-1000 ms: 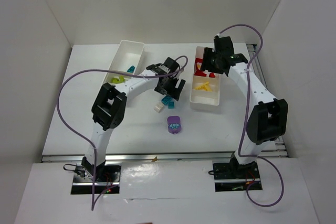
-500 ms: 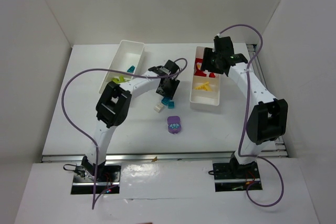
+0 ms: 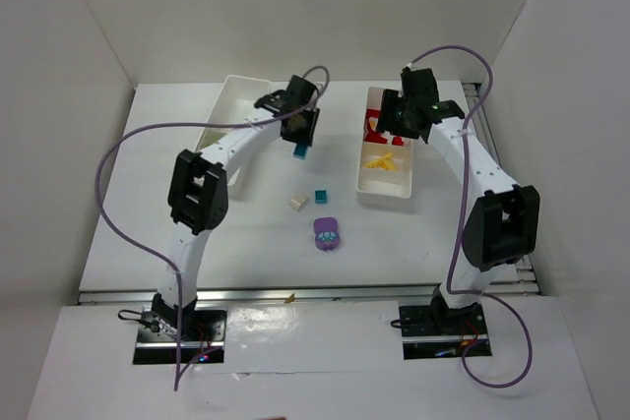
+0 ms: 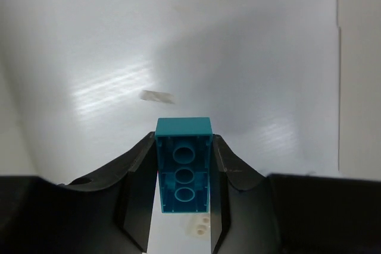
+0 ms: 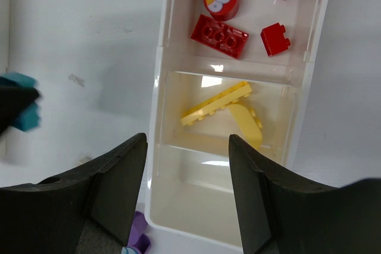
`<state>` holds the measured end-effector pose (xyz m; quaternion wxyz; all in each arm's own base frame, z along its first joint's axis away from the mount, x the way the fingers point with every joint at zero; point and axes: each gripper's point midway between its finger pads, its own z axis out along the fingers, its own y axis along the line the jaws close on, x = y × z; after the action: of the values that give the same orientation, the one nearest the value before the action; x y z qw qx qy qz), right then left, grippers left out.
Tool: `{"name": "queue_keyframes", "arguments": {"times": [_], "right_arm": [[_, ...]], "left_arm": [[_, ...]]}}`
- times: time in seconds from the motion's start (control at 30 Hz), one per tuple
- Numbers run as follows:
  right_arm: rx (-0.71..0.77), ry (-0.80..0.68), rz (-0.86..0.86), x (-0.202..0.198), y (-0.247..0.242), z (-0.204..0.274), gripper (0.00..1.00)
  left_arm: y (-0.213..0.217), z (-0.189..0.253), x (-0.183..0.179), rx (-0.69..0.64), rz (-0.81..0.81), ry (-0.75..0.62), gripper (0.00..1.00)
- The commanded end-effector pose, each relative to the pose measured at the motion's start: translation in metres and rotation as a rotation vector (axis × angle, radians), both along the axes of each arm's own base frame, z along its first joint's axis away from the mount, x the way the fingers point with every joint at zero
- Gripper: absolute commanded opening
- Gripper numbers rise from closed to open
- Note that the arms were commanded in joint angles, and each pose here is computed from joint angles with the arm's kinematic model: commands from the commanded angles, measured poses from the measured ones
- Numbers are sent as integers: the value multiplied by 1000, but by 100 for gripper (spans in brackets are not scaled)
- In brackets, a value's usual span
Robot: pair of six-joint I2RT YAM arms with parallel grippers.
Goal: Sort the legos into containers by color
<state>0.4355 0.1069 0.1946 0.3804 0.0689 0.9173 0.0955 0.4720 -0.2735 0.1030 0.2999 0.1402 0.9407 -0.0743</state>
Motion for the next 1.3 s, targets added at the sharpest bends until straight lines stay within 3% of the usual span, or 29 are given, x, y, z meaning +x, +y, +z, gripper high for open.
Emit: {"name": "queue_keyframes", "arguments": {"times": [0.0, 0.07, 0.27, 0.33, 0.37, 0.47, 0.5, 0.57, 0.7, 0.87, 1.03, 1.17, 1.27], "right_arm": [[11, -54, 4, 0, 2, 20, 65], [11, -54, 4, 0, 2, 20, 65], [8, -44, 4, 3, 3, 16, 65], [8, -44, 4, 3, 3, 16, 65], [8, -42, 4, 6, 3, 15, 65], [12, -32, 11, 6, 5, 11, 65], [12, -32, 11, 6, 5, 11, 65], [14, -41, 11, 8, 6, 14, 65], [20, -40, 5, 8, 6, 15, 65], [21, -40, 5, 8, 6, 15, 65], [23, -49, 14, 6, 10, 19, 65], [30, -47, 8, 6, 10, 16, 65], [32, -56, 17, 4, 14, 20, 65]], "left_arm": [[57, 81, 38, -95, 128, -140, 33], [93, 102, 55, -137, 223, -168, 33], [175, 85, 81, -160, 438, -114, 31], [188, 86, 92, -196, 459, -125, 36], [191, 77, 97, -199, 462, -113, 41], [194, 83, 111, -244, 448, -130, 75], [197, 84, 114, -262, 444, -132, 82], [189, 89, 117, -297, 412, -133, 91], [166, 115, 105, -337, 328, -161, 87], [96, 120, 47, -335, 130, -105, 83], [24, 85, -17, -313, -68, 27, 87], [-14, 39, -68, -322, -36, 212, 88], [-33, 24, -82, -257, 14, 211, 88]]}}
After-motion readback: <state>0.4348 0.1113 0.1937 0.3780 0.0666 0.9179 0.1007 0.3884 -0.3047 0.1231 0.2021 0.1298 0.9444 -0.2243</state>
